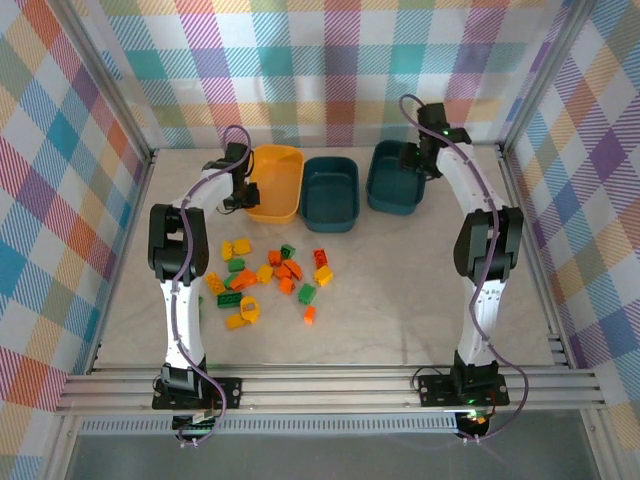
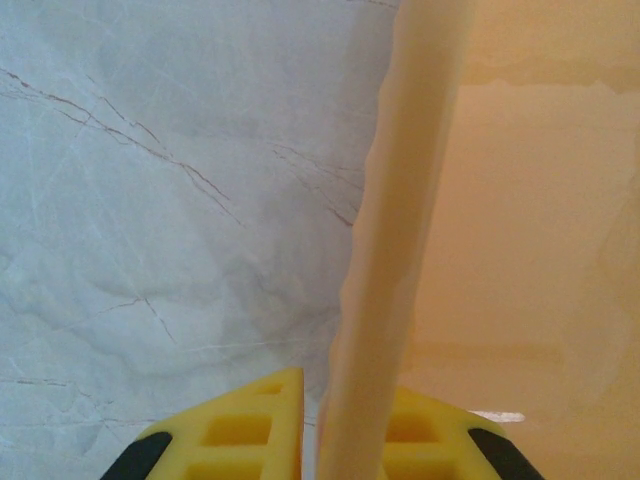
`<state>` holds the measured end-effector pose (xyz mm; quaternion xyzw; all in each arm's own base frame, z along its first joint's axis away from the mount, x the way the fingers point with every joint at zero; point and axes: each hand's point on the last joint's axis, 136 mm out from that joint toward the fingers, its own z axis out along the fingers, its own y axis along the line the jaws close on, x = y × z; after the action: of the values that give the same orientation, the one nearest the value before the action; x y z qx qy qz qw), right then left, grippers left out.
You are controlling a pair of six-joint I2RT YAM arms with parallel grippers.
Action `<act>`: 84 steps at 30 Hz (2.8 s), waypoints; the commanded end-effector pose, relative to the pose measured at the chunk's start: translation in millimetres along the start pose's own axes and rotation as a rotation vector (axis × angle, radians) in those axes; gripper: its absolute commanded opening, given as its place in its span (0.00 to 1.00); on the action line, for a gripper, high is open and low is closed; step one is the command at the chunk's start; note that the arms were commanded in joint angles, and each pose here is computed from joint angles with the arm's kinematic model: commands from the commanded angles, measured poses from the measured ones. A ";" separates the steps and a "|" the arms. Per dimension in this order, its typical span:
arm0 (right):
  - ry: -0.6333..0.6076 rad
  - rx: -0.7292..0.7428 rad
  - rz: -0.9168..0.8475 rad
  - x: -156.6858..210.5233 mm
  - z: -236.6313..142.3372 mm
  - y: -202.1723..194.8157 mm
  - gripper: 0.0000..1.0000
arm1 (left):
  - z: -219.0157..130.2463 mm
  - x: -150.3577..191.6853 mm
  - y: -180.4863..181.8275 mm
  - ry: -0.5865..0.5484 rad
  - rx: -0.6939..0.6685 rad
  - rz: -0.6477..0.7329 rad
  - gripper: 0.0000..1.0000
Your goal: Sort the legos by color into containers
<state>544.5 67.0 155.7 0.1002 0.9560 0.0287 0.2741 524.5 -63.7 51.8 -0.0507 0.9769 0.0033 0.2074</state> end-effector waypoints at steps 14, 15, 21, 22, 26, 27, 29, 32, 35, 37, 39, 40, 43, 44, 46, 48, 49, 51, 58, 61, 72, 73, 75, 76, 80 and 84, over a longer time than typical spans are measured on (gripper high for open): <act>0.161 0.035 -0.019 59.8 64.4 -23.7 0.26 | -12.0 43.7 -2.9 0.231 0.001 -0.053 0.12; 0.159 0.038 -0.023 59.9 64.3 -24.9 0.22 | -11.2 44.7 -4.4 0.235 0.010 -0.057 0.12; 0.134 0.046 -0.018 58.7 53.9 -33.8 0.05 | -8.0 50.1 -7.7 0.251 0.027 -0.074 0.19; 0.129 0.046 -0.022 58.8 51.2 -35.1 0.04 | -8.4 49.1 -7.7 0.249 0.028 -0.073 0.20; 0.134 0.037 -0.021 65.8 42.7 -39.0 0.04 | -13.2 47.8 -6.5 0.247 0.022 -0.068 0.31; 0.141 0.031 -0.025 69.2 42.0 -38.6 0.05 | -15.2 47.3 -6.7 0.245 0.023 -0.067 0.34; 0.158 0.016 -0.038 76.5 40.3 -37.6 0.06 | -21.6 45.4 -5.1 0.235 0.017 -0.069 0.42; 0.174 -0.006 -0.051 84.5 37.9 -35.8 0.07 | -37.6 38.8 -2.1 0.202 0.009 -0.085 0.51; 0.179 -0.058 -0.059 90.5 34.5 -28.8 0.08 | -63.1 29.2 -2.3 0.149 0.024 -0.112 0.58; 0.180 -0.087 -0.070 92.3 32.2 -24.6 0.08 | -83.3 24.5 -3.0 0.108 0.044 -0.140 0.63; 0.178 -0.090 -0.070 91.5 30.3 -24.0 0.11 | -106.1 22.1 -3.3 0.061 0.070 -0.178 0.71; 0.178 -0.095 -0.072 91.3 29.2 -23.1 0.12 | -113.6 25.8 -3.7 0.050 0.086 -0.195 0.73; 0.180 -0.108 -0.076 89.7 29.0 -20.4 0.20 | -145.4 36.1 -6.8 -0.012 0.156 -0.251 0.79; 0.174 -0.109 -0.076 87.9 28.4 -20.0 0.27 | -156.4 41.0 -7.8 -0.035 0.180 -0.267 0.83; 0.168 -0.097 -0.067 84.7 25.2 -21.5 0.47 | -171.8 56.1 -8.5 -0.059 0.220 -0.284 0.89; 0.142 -0.078 -0.055 79.0 14.9 -24.6 0.53 | -185.2 75.3 -5.4 -0.071 0.242 -0.305 0.90; 0.120 -0.066 -0.044 75.4 6.0 -27.0 0.55 | -191.1 87.1 -1.2 -0.079 0.242 -0.322 0.90; 0.063 -0.039 -0.010 67.2 -16.9 -33.2 0.58 | -201.4 110.0 8.9 -0.101 0.236 -0.365 0.92; -0.121 -0.115 0.068 89.0 -96.8 -8.3 0.74 | -204.4 201.4 44.5 -0.121 0.189 -0.529 0.92; -0.114 -0.163 -0.006 133.3 -107.4 29.1 0.74 | -201.9 227.4 56.3 -0.114 0.154 -0.563 0.92; 0.116 -0.237 -0.218 343.3 -119.5 128.3 0.69 | -197.7 272.2 61.8 -0.141 0.232 -0.731 0.90; 0.139 -0.241 -0.238 355.1 -119.9 136.8 0.69 | -194.8 275.2 60.4 -0.142 0.250 -0.753 0.90; 0.167 -0.244 -0.266 371.6 -119.3 151.3 0.70 | -190.5 280.6 58.8 -0.142 0.274 -0.789 0.90; 0.180 -0.250 -0.287 379.0 -118.6 159.1 0.70 | -188.5 283.5 58.7 -0.140 0.280 -0.804 0.89; 0.217 -0.294 -0.327 398.2 -116.4 190.3 0.72 | -184.9 295.8 58.0 -0.129 0.300 -0.817 0.89; 0.247 -0.286 -0.327 408.8 -104.1 204.8 0.72 | -180.9 305.7 56.7 -0.121 0.320 -0.817 0.90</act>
<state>184.5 336.8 54.5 -0.1150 0.9718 0.1141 0.1715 176.5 -37.4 101.1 -0.3938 0.8502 -0.2171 0.2737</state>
